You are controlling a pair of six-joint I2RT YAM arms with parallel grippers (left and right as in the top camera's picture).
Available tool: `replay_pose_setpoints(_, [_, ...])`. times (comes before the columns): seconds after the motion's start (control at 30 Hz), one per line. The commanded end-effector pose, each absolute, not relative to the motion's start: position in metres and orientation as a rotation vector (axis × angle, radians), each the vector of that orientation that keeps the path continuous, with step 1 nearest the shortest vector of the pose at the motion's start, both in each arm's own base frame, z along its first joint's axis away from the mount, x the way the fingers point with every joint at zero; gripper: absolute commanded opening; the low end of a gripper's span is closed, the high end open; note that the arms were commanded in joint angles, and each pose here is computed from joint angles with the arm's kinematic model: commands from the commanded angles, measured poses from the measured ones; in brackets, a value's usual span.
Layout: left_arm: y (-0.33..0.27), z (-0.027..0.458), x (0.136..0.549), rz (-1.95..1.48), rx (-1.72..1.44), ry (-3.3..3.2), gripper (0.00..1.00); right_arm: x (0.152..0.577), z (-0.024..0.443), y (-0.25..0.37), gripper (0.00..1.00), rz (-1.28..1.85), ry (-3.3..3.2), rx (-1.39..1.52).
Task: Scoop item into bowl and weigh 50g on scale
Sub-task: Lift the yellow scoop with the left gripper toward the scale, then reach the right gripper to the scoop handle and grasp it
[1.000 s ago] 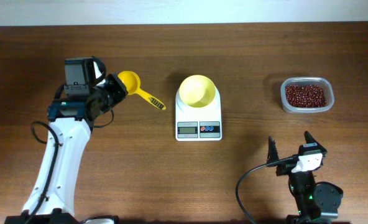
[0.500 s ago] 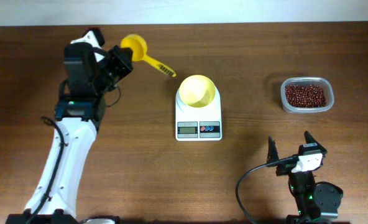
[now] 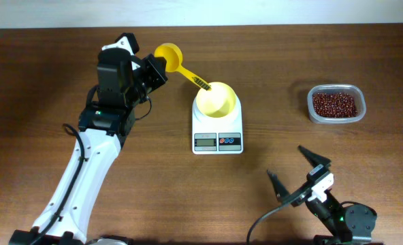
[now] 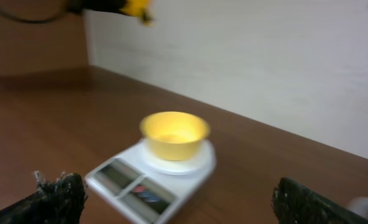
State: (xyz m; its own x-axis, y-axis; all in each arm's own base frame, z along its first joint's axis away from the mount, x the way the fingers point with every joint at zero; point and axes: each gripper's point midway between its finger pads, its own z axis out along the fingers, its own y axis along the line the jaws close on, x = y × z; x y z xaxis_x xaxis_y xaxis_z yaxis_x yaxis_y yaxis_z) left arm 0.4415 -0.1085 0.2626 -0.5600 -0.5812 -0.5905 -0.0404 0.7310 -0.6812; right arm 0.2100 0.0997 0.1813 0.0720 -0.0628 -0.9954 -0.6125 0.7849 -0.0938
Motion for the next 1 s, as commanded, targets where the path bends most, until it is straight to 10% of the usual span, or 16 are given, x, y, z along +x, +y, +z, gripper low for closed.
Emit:
replay_pose_setpoints(0.0, [-0.107,0.278,0.442,-0.781,-0.469,2.027,0.0,0.193,0.178,0.119,0.99,0.571,1.43,-0.688])
replay_pose_setpoints(0.4, [-0.098,0.255,0.433,-0.752,-0.619,2.099,0.0,0.202,0.231,0.105,0.99,0.505,1.27,-0.566])
replay_pose_setpoints(0.97, [-0.093,0.234,0.421,-0.848,-0.999,2.113,0.0,0.277,0.268,0.127,0.99,1.448,1.781,-0.03])
